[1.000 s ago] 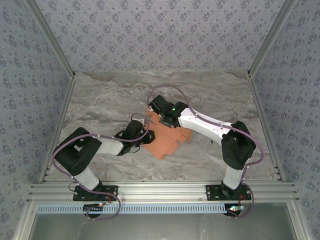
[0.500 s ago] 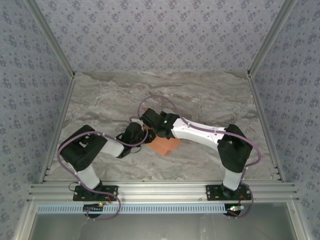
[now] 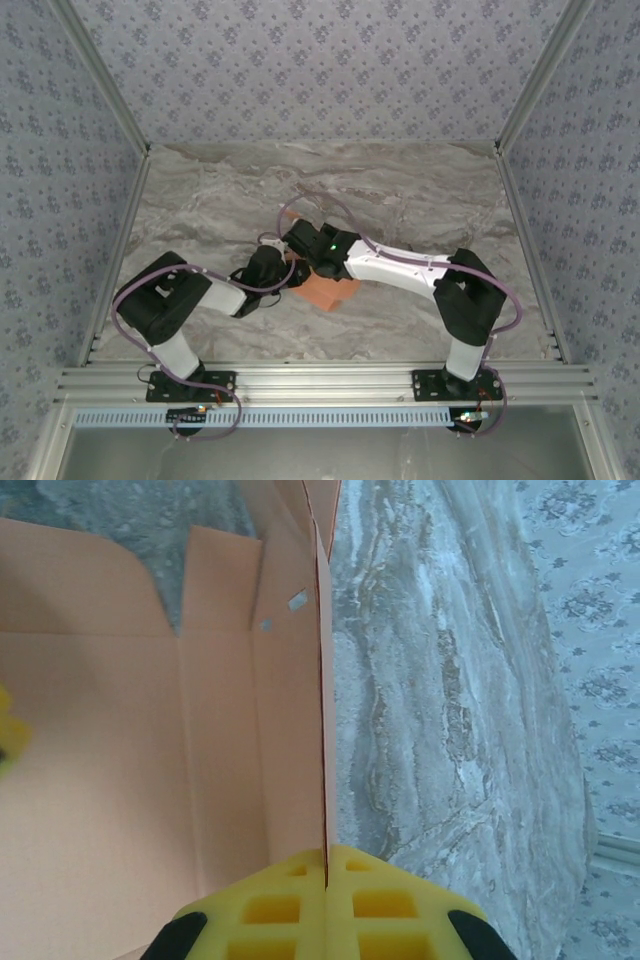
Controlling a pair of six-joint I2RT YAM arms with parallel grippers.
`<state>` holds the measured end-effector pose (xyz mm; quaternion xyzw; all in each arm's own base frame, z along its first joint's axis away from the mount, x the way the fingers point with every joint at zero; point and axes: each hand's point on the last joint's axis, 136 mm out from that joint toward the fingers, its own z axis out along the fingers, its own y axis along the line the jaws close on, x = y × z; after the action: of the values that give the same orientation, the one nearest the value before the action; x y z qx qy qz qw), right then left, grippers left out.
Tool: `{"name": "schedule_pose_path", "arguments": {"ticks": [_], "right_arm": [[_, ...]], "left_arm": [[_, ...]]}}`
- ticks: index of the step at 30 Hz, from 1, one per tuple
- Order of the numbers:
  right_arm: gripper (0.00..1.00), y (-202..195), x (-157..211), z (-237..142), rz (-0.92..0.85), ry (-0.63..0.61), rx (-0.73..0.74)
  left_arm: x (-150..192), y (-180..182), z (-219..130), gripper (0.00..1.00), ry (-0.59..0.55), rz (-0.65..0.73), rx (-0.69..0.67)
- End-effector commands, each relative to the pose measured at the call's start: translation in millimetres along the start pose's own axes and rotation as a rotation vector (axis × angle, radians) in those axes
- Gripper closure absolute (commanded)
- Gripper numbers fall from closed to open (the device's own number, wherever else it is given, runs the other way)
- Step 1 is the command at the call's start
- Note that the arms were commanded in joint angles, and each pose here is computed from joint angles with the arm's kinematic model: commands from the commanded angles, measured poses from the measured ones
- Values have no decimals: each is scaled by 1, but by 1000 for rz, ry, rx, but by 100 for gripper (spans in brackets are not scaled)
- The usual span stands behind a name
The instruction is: Fold the paper box
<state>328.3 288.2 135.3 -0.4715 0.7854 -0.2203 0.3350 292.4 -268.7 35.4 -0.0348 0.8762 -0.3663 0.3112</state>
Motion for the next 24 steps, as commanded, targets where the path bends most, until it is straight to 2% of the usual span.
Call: {"name": "schedule_pose_path", "arguments": {"ticks": [1,10,11,19,24], "right_arm": [[100,-14,10,3,-52,16,45],[100,-28,9,14,-143,4,181],[100,-23,18,19,-169,19,191],[100,-27,11,23,-247,-31,313],[100,-22,9,29,-310,-38,341]], "left_arm": [[7,14,-11,77,32,15,-62],[-25,18,-36,67,-18,22,-66],[-29,19,-39,66,-27,16,-65],[-69,35,-69,59,-112,-42,-82],[-89,44,-84,57,-150,-71,-105]]}}
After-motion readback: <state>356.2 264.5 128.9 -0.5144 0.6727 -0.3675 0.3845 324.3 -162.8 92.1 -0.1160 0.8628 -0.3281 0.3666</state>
